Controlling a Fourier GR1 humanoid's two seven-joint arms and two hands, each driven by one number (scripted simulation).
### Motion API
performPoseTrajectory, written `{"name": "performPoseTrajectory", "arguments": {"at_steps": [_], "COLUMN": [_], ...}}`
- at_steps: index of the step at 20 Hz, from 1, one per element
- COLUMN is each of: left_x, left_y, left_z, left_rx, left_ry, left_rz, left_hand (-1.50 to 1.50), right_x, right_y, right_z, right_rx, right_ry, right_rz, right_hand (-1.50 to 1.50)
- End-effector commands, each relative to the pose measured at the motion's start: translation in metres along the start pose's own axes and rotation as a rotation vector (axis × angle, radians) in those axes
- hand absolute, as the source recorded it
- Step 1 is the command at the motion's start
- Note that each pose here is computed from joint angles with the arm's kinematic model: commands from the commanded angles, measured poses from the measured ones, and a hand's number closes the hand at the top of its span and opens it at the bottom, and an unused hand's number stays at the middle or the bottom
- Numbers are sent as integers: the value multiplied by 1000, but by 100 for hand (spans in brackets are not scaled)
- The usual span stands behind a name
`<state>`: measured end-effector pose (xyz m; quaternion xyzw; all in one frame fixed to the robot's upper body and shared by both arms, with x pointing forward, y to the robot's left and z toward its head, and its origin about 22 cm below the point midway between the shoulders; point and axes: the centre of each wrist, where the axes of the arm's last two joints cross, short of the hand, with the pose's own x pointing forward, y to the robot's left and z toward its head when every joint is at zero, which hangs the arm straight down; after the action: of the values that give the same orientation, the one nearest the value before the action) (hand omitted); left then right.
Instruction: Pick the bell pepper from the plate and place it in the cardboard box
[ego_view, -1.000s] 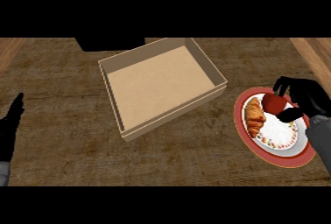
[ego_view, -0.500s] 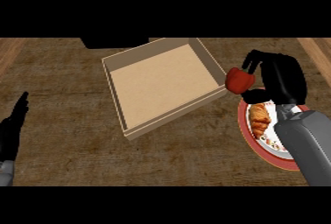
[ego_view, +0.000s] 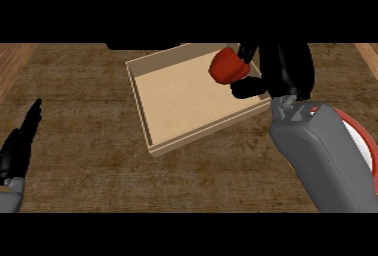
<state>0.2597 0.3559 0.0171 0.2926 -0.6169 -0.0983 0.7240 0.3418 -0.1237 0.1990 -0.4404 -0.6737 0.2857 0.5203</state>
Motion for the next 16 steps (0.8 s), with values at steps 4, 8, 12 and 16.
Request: {"name": "performPoseTrajectory", "arguments": {"at_steps": [4, 8, 12, 16], "left_x": [5, 8, 16, 15], "left_y": [-11, -2, 5, -2], "left_z": [-7, -10, -10, -11], "left_rx": [-20, -8, -21, -28], "left_ry": [8, -20, -48, -44], "left_rz": [3, 7, 4, 20], "left_hand": [0, 0, 0, 0], "right_x": [45, 49, 46, 11], "right_y": [22, 52, 70, 75], "right_z": [-41, -62, -77, -96], "right_rx": [45, 56, 81, 79], "right_ry": [79, 100, 134, 176], "right_rz": [-136, -161, -153, -132], "right_hand": [150, 150, 150, 150]}}
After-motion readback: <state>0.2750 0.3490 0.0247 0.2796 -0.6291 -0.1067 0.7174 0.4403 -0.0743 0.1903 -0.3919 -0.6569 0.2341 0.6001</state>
